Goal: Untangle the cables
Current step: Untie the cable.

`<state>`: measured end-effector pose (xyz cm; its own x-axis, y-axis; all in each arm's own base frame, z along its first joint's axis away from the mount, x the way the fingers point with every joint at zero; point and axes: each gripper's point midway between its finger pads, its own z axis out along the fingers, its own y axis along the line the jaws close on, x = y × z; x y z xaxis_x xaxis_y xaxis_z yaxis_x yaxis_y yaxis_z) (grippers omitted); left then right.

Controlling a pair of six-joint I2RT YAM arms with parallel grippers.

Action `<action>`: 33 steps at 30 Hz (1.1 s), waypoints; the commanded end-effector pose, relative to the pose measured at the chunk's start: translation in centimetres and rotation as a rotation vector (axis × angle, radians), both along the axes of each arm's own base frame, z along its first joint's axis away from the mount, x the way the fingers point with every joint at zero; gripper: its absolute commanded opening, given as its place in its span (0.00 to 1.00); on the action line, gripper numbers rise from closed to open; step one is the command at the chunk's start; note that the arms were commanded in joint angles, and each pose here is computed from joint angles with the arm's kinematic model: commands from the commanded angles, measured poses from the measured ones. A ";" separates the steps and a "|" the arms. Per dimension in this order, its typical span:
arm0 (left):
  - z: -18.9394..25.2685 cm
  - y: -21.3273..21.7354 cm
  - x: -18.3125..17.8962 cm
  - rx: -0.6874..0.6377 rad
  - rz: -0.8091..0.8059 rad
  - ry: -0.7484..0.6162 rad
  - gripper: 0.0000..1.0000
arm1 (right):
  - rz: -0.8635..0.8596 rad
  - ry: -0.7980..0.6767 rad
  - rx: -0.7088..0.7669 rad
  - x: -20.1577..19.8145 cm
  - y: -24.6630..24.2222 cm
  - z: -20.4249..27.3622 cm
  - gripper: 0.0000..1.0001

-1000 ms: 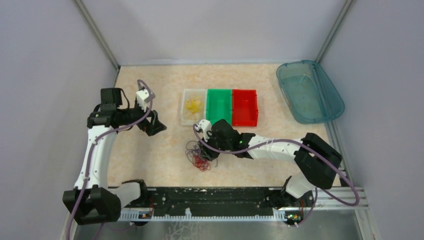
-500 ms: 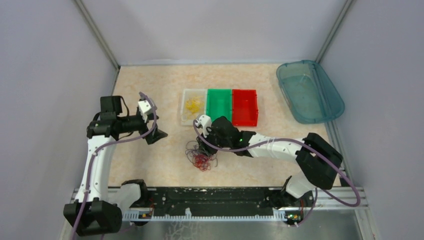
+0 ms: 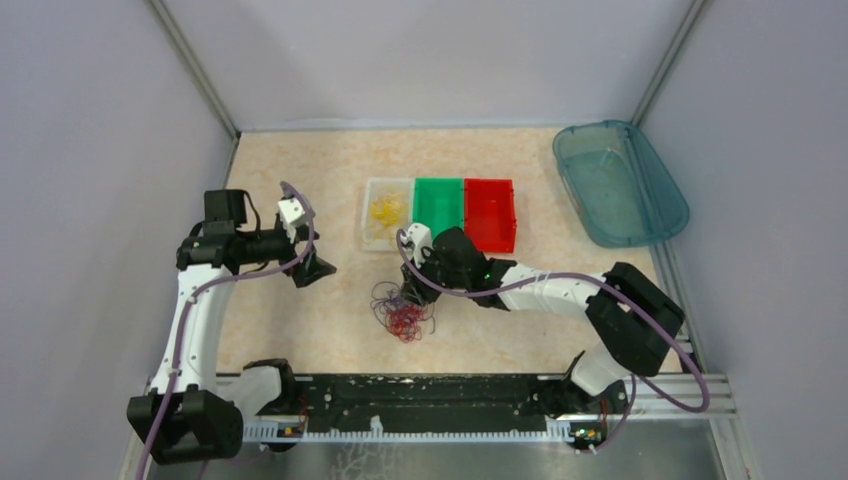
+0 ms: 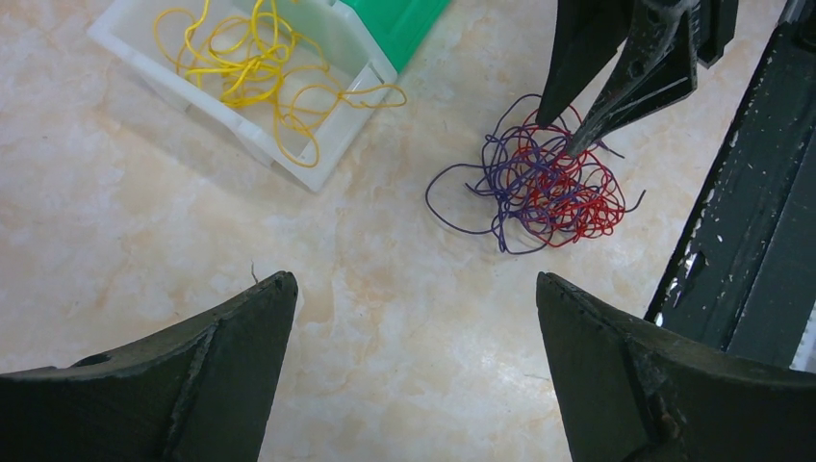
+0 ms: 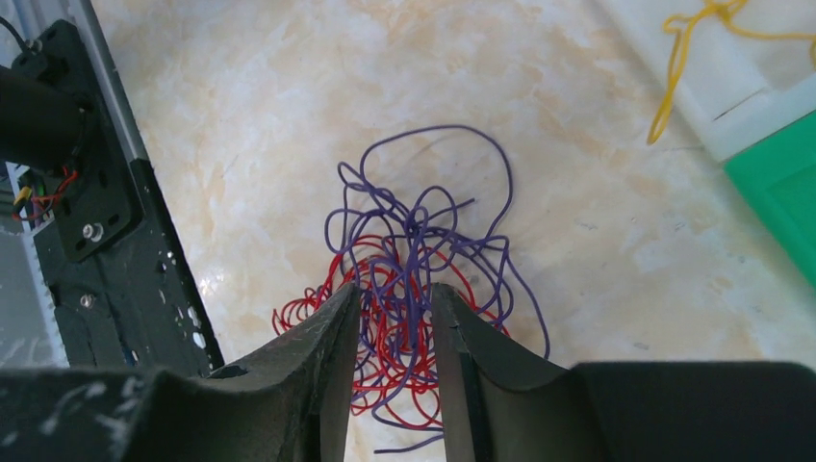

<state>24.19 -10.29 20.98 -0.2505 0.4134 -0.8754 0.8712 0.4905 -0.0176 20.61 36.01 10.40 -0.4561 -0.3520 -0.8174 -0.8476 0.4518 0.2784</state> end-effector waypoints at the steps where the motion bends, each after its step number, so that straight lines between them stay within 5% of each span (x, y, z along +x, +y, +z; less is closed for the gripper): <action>1: 0.9 -0.5 -0.1 -0.030 -0.031 -0.015 0.99 | 0.045 0.016 0.073 -0.4 1.4 0.3 0.33; 8: 1.0 -0.7 0.0 -0.037 -0.034 -0.010 0.99 | 0.036 0.012 0.056 0.2 1.8 -0.3 0.29; 13: 0.8 -1.1 -0.4 -0.055 -0.047 0.001 0.99 | 0.038 0.002 0.073 0.4 2.0 0.4 0.00; 33: -0.6 -6.9 -3.6 -0.049 -0.288 -0.084 0.92 | 0.280 -0.044 0.367 -3.0 4.9 12.4 0.00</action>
<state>20.31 -16.25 19.55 -0.1247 0.4296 -0.8944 0.9679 0.2508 -0.0145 18.67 39.38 15.75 -0.4251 -0.2678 -0.8647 -0.8988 0.2384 0.3680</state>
